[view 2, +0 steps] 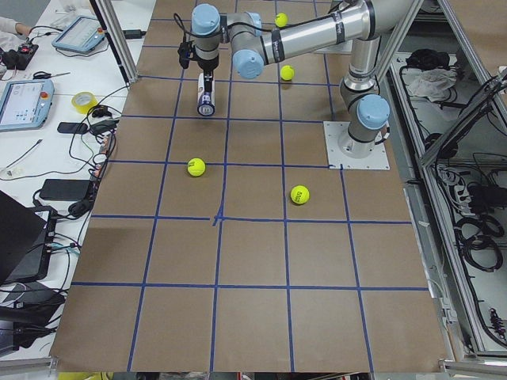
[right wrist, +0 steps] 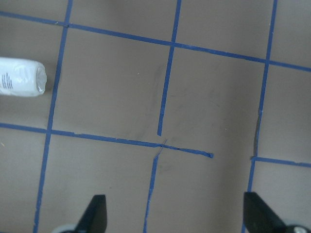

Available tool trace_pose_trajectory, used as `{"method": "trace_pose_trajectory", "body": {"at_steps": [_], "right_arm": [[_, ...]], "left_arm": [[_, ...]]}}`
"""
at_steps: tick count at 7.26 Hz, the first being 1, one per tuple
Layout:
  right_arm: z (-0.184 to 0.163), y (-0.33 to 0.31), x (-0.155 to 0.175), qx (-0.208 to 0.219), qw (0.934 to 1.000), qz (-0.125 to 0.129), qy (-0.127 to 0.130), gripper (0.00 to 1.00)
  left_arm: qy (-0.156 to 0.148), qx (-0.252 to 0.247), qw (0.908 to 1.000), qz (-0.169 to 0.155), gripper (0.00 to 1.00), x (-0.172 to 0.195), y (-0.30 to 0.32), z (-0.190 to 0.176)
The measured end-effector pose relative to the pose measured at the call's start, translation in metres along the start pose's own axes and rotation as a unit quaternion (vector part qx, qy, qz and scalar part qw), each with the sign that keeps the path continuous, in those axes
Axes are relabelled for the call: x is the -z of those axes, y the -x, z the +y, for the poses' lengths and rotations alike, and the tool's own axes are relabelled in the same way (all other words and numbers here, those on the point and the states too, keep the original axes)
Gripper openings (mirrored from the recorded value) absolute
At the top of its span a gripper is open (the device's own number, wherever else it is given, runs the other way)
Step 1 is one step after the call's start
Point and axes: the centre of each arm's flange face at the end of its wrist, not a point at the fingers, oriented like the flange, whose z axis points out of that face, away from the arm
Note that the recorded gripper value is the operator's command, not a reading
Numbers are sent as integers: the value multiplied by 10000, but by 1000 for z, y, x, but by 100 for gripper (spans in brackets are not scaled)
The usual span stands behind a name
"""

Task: Lift up tennis ball bucket
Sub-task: 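Lower the left gripper onto the lying tube's open end and grasp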

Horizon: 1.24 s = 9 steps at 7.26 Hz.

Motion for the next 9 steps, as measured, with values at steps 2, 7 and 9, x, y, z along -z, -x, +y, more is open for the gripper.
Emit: {"method": "trace_pose_trajectory", "body": {"at_steps": [2,7,9], "right_arm": [[2,6,2,-778,9967,-253,6,100],[20,13,-12,-931,9945,-453,173,100],[21,13,-16,-909,9946,-450,209,100]], "left_arm": [[-5,244,9985,483,100,-58,14,-27],[681,971,9878,1005,100,-132,30,-19],[1210,1247,9798,994,100,-137,31,0]]}}
